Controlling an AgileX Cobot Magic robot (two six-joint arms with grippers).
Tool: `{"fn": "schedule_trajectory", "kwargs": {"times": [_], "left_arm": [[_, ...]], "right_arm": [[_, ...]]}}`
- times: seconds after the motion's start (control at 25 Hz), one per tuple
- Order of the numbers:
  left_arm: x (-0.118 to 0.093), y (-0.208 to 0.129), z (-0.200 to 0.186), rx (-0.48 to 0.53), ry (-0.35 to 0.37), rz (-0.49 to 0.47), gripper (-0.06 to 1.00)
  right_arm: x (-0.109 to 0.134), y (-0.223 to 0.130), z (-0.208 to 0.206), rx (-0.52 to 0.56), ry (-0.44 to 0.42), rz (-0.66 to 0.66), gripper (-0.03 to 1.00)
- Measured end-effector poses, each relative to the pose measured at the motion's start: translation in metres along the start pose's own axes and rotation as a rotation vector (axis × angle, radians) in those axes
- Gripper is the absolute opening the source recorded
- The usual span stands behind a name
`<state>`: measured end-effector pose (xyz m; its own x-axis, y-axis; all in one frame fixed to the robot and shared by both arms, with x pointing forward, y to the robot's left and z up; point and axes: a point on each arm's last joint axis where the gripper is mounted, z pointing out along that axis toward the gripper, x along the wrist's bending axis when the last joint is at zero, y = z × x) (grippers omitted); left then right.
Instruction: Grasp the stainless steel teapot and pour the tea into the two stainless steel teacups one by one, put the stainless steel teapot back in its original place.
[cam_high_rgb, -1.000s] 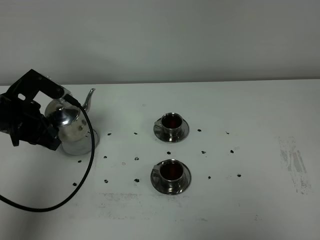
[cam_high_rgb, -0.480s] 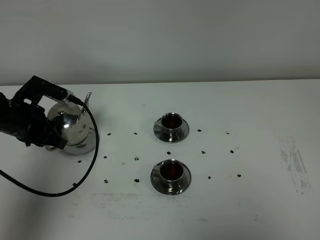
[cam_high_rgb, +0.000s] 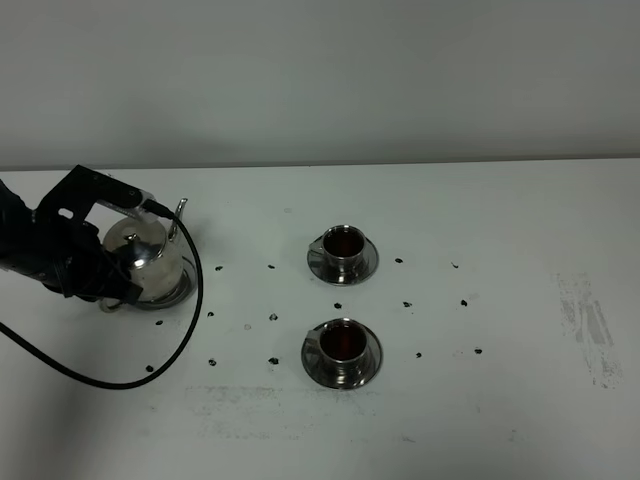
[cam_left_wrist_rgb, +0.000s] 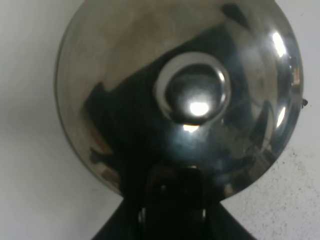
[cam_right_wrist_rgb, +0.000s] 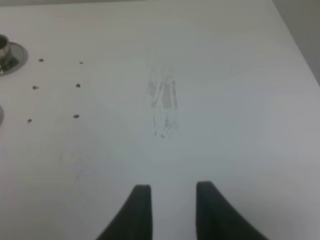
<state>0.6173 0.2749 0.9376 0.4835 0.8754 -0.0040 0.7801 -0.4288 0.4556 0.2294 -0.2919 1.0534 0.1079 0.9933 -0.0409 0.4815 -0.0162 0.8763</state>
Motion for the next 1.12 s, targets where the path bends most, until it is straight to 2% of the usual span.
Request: {"fn": "schedule_trajectory", "kwargs": {"times": [1.12], "left_arm": [[-0.0031, 0.0009, 0.0082, 0.0, 0.004, 0.01, 0.22]], "right_arm": [[0.0, 0.0, 0.0, 0.0, 0.0, 0.0, 0.21]]}}
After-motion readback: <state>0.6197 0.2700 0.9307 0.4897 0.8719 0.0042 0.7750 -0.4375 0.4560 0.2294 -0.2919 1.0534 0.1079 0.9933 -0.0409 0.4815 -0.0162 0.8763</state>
